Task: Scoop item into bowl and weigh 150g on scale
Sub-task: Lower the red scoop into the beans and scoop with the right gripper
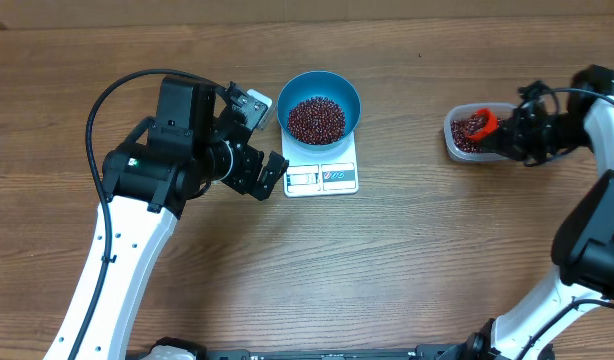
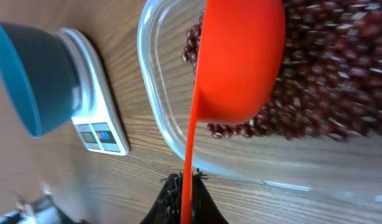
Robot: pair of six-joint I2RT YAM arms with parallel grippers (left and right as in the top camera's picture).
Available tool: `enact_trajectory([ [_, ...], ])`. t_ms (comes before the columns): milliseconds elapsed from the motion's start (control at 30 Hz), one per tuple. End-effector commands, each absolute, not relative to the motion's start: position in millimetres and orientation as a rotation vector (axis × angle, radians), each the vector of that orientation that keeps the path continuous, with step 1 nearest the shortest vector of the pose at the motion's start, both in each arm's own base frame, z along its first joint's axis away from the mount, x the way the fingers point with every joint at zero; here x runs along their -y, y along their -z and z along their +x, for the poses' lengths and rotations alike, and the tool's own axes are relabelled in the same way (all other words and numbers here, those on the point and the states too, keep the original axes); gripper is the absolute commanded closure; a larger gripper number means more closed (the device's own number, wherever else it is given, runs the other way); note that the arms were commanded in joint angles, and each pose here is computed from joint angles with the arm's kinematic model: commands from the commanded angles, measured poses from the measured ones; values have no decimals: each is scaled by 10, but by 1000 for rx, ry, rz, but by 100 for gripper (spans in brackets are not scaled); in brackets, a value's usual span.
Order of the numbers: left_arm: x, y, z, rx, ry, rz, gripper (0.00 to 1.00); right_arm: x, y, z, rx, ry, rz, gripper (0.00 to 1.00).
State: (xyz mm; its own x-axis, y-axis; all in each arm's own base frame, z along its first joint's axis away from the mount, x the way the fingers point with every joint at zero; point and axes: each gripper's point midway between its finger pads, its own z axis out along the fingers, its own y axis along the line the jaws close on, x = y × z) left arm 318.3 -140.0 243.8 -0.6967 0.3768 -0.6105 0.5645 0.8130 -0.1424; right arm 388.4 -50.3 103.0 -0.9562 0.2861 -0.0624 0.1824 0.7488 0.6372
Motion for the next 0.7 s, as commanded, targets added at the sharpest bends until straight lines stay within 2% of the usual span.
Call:
enact_trajectory([
  [0,1414,-2475,3208,-2402,432,710,1,558,-1138,3883,-2694,-1113,392,96],
  [667,1414,-2475,3208,-2402,432,710,0,685,-1284,3692,-2615,-1244,390,96],
])
